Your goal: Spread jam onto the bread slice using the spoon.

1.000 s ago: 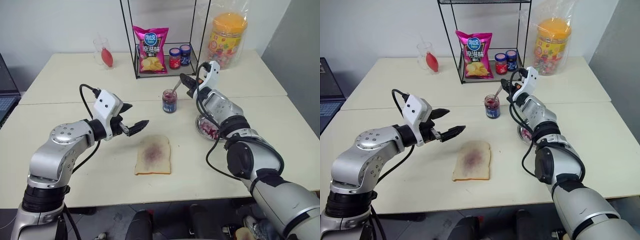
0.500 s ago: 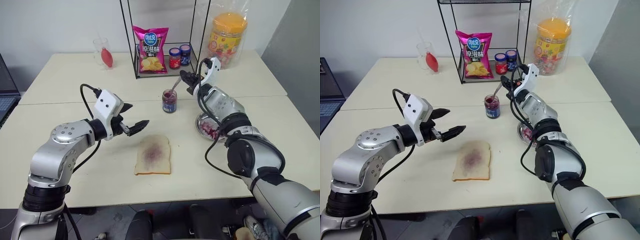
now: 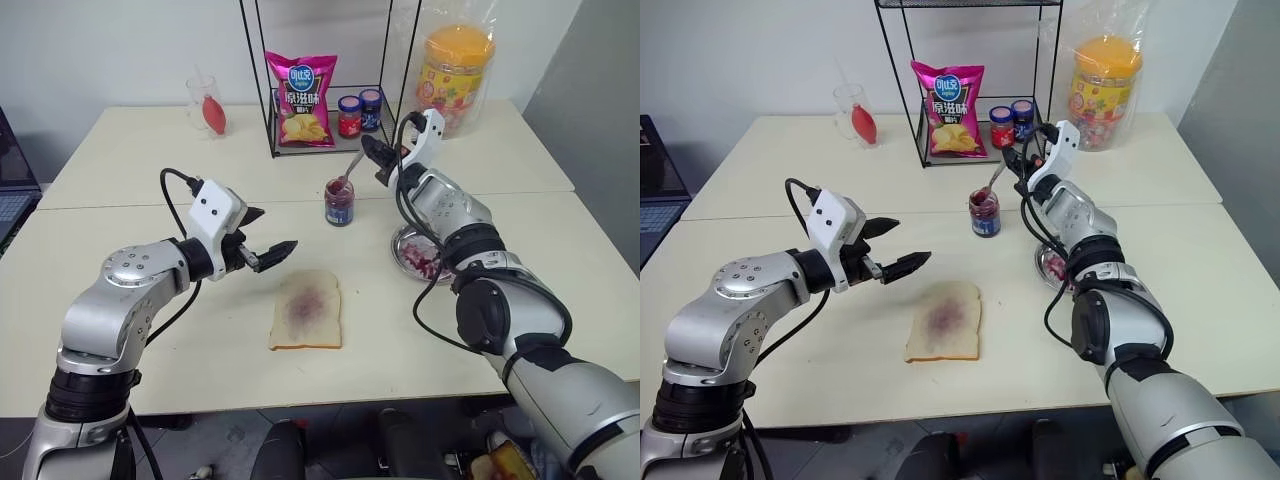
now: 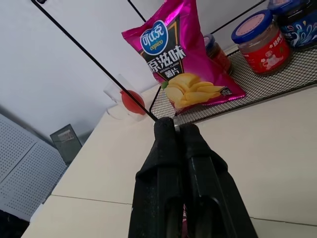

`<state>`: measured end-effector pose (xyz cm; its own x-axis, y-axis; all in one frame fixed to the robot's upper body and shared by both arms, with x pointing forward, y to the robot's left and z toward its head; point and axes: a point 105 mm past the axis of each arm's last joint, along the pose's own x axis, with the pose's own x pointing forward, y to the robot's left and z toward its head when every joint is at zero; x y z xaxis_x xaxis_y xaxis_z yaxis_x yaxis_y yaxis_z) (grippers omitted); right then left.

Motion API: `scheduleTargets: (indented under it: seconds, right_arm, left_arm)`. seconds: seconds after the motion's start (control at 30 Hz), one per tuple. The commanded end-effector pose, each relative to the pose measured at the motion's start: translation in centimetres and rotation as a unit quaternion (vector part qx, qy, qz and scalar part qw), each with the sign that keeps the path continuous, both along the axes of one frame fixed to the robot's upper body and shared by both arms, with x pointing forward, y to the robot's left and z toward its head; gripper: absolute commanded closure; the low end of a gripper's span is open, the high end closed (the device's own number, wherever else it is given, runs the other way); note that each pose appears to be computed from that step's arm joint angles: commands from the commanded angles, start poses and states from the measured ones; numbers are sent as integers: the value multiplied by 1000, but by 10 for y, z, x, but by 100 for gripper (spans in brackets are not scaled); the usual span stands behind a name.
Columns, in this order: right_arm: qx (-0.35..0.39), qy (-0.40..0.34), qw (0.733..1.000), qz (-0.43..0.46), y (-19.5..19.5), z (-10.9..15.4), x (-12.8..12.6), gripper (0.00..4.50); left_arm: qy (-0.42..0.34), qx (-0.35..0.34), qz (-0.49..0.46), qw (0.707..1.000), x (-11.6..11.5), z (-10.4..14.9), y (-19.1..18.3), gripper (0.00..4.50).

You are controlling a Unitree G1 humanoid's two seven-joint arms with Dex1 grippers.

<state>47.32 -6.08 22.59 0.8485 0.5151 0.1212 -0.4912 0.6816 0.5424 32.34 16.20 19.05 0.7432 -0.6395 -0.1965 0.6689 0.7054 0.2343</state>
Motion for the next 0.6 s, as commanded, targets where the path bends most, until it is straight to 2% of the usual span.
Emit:
scheduleTargets:
  seconds: [0.03, 0.6]
  right_arm:
    - [-7, -51, 999, -6, -5, 24, -1, 449]
    - [54, 0, 999, -1, -7, 16, 0, 449]
  left_arm:
    - [-26, 7, -5, 1000, 0, 12, 0, 0]
    - [-28, 6, -6, 1000, 1, 13, 0, 0]
